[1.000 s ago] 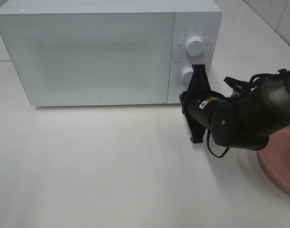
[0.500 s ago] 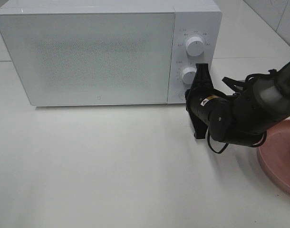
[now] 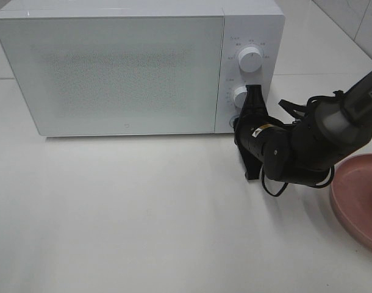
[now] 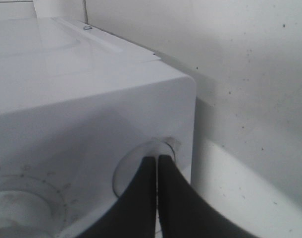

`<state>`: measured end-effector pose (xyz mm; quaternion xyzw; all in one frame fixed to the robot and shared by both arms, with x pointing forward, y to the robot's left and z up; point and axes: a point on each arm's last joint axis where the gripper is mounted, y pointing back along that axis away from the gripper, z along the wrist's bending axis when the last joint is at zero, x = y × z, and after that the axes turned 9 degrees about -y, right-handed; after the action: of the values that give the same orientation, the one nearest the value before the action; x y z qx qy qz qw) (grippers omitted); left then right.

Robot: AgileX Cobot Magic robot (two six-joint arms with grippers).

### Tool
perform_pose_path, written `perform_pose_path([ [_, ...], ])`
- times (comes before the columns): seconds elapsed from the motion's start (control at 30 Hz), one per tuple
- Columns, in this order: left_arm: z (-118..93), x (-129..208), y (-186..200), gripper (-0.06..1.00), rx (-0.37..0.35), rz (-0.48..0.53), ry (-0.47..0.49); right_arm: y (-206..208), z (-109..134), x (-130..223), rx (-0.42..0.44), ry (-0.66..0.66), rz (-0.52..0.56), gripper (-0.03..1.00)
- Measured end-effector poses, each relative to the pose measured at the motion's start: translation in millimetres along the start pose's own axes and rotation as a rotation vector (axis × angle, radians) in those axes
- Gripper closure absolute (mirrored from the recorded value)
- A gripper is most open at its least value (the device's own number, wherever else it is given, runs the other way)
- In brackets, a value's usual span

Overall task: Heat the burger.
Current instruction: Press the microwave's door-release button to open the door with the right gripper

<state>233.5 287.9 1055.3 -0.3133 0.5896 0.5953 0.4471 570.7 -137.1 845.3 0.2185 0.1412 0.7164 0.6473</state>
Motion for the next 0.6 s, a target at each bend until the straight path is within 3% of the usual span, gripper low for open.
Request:
perform_pose_path([
  [0.6, 0.0, 0.0, 0.0, -0.02, 0.000, 0.000, 0.000, 0.6, 4.6, -0.3, -0.068, 0.016, 0.007, 0.97],
])
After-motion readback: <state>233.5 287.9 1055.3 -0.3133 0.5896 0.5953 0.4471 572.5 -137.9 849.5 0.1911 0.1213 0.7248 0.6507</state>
